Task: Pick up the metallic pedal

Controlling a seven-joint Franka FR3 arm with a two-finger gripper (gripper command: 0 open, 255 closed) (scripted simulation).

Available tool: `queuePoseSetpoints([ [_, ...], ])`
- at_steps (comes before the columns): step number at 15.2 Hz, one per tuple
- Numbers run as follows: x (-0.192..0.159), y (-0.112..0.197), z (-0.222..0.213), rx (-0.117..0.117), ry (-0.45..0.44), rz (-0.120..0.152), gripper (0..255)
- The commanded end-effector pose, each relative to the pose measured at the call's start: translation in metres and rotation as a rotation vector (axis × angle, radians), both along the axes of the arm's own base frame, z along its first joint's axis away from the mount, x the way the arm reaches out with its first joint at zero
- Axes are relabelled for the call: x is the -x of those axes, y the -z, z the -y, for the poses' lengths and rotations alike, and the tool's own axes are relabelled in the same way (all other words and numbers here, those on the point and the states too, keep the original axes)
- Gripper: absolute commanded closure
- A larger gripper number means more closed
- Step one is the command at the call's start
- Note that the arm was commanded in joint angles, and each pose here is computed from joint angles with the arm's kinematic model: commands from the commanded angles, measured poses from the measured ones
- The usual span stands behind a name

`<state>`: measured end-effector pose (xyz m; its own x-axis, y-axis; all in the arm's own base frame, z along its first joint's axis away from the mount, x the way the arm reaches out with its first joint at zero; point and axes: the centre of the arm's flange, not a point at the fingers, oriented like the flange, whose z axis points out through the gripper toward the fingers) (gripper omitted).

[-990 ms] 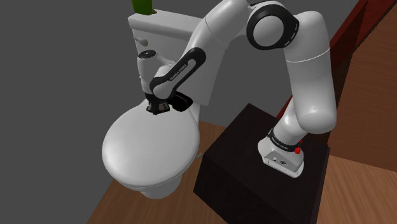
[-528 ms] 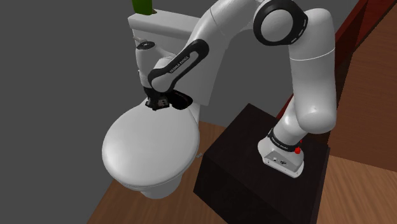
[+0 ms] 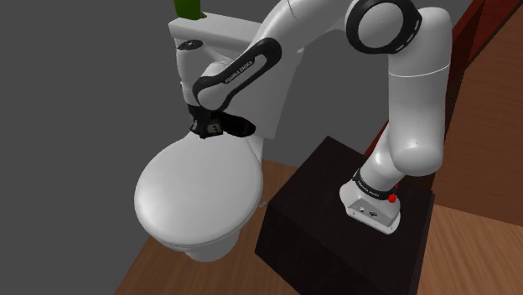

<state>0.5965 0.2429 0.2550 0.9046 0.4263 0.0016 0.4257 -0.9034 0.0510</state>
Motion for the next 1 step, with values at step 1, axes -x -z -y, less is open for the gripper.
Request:
queuePoseSetpoints([
  [1, 0.0, -0.0032, -0.0006, 0.0, 0.0, 0.0, 255],
])
